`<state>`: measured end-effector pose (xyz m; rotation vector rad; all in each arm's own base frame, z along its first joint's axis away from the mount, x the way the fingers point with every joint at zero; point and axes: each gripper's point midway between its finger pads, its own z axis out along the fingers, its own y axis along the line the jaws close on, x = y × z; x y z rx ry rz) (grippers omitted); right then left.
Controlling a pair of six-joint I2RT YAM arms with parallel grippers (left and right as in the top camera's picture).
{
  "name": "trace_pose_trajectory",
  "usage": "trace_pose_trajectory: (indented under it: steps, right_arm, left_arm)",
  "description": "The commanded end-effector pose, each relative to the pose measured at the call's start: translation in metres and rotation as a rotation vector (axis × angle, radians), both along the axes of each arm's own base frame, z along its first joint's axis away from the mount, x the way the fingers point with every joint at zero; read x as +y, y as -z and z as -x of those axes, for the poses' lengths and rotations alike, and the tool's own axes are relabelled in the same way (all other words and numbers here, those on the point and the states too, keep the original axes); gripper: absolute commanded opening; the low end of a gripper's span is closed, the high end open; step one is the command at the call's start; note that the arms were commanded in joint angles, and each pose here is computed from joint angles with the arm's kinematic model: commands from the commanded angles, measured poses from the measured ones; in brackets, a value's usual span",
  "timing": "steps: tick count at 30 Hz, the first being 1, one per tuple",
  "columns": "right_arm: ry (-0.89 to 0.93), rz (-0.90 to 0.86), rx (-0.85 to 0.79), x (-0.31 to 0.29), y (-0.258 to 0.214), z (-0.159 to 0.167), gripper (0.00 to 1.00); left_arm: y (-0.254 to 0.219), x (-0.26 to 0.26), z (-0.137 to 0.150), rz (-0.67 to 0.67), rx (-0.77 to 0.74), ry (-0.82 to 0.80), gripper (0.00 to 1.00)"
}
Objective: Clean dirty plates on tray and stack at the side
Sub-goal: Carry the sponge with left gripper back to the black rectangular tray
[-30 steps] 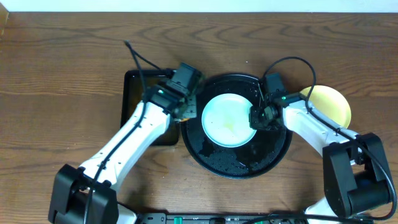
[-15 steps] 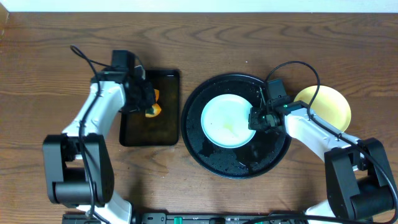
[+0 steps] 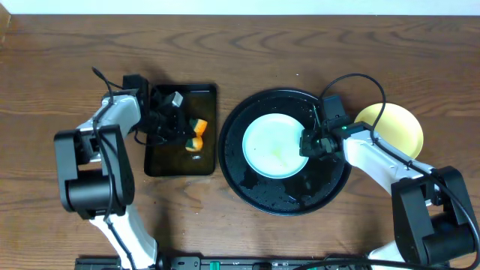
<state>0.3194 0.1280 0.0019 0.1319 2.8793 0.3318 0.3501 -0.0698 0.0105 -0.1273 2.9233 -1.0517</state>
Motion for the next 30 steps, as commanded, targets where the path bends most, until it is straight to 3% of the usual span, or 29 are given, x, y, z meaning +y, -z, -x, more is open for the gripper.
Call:
trace_pose_trajectory:
  steps: [1,5,16,30]
  right_arm:
    - [-0.012,0.028,0.085,-0.003,0.022,0.024,0.01]
    - [-0.012,0.027,0.085,-0.002,0.022,0.024,0.01]
    - [-0.012,0.028,0.085,-0.003,0.022,0.024,0.01]
    - [-0.012,0.028,0.085,-0.003,0.022,0.024,0.01]
  left_arm:
    - [0.025,0.018,0.009,-0.120,0.049,0.017,0.07]
    - [0.041,0.073,0.014,-0.466,0.165,-0.163,0.07]
    - [-0.042,0.062,-0.016,-0.487,-0.104,-0.183,0.08]
    - [0.002,0.028,-0.002,-0.606,-0.031,-0.020,0.08]
